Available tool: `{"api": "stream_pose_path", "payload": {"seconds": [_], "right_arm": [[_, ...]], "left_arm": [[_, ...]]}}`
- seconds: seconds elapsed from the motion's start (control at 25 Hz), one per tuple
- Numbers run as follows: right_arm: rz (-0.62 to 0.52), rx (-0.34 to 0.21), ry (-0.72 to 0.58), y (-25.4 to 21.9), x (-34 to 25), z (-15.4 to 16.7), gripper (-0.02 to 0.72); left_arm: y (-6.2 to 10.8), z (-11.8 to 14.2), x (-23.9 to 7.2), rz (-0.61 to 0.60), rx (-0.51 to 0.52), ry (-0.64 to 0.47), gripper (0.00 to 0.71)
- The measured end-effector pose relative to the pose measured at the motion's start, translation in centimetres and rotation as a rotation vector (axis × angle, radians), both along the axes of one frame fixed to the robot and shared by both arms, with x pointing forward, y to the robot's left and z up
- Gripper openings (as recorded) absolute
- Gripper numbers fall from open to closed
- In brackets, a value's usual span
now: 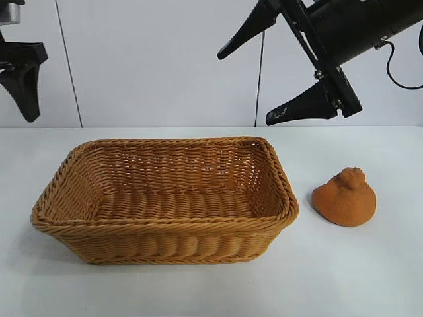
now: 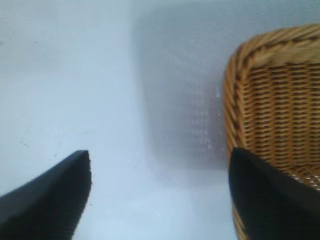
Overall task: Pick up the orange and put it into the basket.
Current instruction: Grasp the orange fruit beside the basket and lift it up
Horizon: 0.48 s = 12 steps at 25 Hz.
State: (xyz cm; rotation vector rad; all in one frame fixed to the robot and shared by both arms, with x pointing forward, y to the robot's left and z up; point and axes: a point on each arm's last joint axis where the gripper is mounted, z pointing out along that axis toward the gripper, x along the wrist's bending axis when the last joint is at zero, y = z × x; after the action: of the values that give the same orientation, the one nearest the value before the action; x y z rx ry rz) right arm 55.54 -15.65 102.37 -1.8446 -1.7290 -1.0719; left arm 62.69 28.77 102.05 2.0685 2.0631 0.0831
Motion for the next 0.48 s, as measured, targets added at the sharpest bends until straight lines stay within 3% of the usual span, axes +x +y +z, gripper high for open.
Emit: {"api": "stream_pose_path", "payload": {"seconds": [0.16,0.48], "right_arm": [[-0.007,-0.002,-0.005,0.0,0.1,0.0,0.641],[-0.013,-0.008,-0.011,-0.1,0.1,0.0,0.641]], "left_arm": [[1.9,-0.1,-0.3,0.048,0.001,0.039,0.547],[2.0,0.0,-0.9,0.078,-0.007,0.102,0.547]]}}
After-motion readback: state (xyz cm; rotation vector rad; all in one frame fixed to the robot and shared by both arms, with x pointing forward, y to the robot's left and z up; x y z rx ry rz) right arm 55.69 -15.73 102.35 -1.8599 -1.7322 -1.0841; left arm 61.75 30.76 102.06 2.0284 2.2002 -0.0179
